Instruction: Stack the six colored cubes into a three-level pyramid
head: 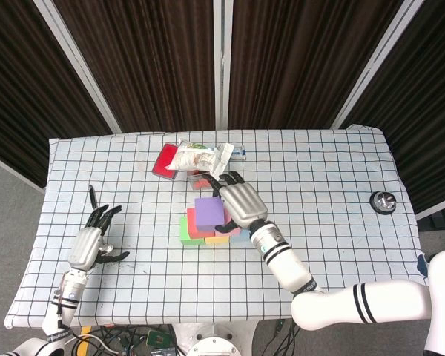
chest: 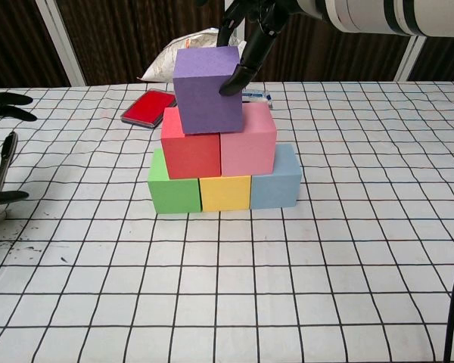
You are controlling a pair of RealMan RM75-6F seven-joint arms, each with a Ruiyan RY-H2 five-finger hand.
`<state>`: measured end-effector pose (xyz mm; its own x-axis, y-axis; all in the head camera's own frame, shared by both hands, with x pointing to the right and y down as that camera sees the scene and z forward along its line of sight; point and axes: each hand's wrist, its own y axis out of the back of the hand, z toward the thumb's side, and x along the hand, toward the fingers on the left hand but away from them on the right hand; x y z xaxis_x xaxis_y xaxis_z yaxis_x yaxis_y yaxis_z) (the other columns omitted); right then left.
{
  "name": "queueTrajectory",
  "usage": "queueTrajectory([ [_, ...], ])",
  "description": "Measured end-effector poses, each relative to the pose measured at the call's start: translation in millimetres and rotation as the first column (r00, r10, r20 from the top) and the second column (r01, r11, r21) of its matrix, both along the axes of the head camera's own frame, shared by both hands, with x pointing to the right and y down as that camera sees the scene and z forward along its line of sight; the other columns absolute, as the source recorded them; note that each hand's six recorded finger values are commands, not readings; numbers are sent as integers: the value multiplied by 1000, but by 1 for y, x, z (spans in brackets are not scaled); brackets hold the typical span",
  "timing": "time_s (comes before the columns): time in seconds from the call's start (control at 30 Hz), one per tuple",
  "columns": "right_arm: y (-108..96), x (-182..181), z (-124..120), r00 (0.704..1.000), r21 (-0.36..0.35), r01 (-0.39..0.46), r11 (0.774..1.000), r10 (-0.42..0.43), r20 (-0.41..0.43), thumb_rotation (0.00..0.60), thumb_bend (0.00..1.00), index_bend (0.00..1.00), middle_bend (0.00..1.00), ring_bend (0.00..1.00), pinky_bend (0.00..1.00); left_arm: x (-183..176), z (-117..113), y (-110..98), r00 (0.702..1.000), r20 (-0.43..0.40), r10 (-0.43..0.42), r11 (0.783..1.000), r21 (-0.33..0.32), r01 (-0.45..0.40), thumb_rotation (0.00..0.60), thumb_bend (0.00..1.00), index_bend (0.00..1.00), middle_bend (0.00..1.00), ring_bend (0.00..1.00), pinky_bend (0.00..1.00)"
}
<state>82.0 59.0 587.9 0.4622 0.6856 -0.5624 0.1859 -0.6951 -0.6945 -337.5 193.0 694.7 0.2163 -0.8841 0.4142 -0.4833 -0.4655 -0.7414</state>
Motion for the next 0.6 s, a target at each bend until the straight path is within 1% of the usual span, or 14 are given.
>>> queueTrajectory([
  [0.6,-1,0,5,1000,1,-2,1000,2,-2,600,141,0,479,96,0,1,0,0,1000,2,3,1000,2,-3,600,0,94,130,0,8],
])
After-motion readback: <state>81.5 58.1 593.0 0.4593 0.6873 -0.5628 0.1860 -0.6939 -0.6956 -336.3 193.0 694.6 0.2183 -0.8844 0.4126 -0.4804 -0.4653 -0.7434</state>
